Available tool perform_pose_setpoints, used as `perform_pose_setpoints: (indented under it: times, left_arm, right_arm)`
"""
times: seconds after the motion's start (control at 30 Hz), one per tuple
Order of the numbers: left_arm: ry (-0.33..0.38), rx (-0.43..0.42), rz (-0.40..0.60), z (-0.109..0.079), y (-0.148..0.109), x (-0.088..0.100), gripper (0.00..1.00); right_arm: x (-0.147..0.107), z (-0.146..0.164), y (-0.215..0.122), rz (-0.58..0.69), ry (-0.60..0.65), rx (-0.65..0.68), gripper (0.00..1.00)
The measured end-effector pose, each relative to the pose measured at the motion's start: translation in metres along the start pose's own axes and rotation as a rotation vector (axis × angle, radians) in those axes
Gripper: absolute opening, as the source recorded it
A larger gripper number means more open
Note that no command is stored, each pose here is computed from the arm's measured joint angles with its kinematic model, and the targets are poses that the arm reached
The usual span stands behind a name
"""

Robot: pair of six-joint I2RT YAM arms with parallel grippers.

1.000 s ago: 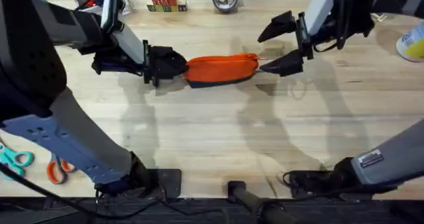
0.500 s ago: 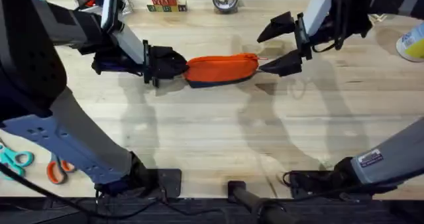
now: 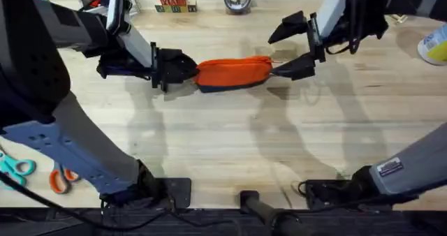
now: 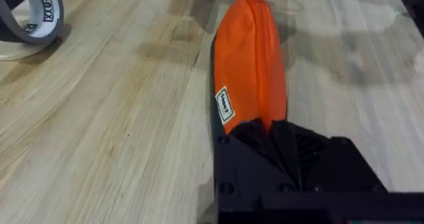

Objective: Unzip the bag, pick up the pens from the table one at a time and place them inside, then zip the bag closed.

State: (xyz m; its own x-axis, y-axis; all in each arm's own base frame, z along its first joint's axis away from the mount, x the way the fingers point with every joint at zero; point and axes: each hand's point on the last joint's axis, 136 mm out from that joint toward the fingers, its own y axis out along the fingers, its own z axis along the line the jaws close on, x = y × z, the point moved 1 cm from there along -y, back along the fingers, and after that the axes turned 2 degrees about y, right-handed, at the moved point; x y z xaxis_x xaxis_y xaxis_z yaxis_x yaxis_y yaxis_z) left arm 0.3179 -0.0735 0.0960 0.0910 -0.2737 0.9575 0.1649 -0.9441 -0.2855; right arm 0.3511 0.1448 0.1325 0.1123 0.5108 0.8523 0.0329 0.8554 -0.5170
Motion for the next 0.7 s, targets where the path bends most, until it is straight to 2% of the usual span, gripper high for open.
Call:
perform_pose_setpoints:
  times: [0.7]
  left_arm:
    - [0.001,0.000,0.000,0.000,0.000,0.000,0.041]
  right_arm:
    - [-0.009,-0.006,0.008,0.029,-0.015,-0.001,0.995]
